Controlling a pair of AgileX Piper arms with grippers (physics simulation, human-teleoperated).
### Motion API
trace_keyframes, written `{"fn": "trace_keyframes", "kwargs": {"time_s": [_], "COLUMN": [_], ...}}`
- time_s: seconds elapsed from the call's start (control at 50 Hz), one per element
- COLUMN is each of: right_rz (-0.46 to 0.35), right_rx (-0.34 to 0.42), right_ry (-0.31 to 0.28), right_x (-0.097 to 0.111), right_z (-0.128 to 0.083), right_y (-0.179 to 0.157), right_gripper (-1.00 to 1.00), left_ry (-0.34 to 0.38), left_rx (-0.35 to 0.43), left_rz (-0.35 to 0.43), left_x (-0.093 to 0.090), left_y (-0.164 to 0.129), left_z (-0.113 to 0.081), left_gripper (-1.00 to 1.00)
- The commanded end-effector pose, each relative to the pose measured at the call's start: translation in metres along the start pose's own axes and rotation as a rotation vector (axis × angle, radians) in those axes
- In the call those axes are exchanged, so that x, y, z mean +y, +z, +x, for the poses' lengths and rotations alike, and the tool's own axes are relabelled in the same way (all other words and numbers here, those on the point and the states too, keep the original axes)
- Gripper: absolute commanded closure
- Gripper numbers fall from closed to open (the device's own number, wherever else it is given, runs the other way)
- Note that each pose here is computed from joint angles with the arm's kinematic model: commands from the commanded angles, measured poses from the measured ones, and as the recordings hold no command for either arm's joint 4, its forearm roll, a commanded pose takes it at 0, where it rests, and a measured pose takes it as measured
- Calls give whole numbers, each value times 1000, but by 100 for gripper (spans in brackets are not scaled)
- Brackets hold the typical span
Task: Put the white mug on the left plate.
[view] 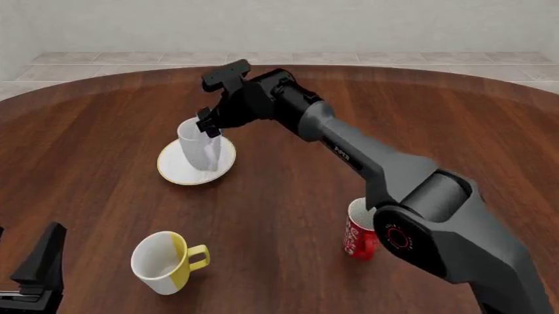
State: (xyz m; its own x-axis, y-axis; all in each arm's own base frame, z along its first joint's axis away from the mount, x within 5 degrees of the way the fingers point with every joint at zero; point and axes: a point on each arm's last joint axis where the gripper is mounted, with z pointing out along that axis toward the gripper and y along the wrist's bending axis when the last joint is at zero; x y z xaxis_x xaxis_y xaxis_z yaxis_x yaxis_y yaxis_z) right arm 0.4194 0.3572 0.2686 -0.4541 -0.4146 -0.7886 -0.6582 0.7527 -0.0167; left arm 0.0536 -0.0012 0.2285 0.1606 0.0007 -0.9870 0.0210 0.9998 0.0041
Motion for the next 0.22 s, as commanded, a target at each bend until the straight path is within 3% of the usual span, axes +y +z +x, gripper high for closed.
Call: {"fn": "trace_keyframes", "kwargs": {"time_s": [0.02,0.22], "right_rz": [8,6], "right_rx": [-26,-34], "right_ry": [-17,-30], "right_x": [-5,-3], "right_z": [-13,-16], "right_y": [-19,-27], "right_gripper": [-100,-100], "left_ry": [1,0], "left_rx": [-2,-2], "left_rz": [0,0], "left_x": [0,0], "left_y": [0,0], "left_z": [0,0], "left_gripper": [-100,-100]}}
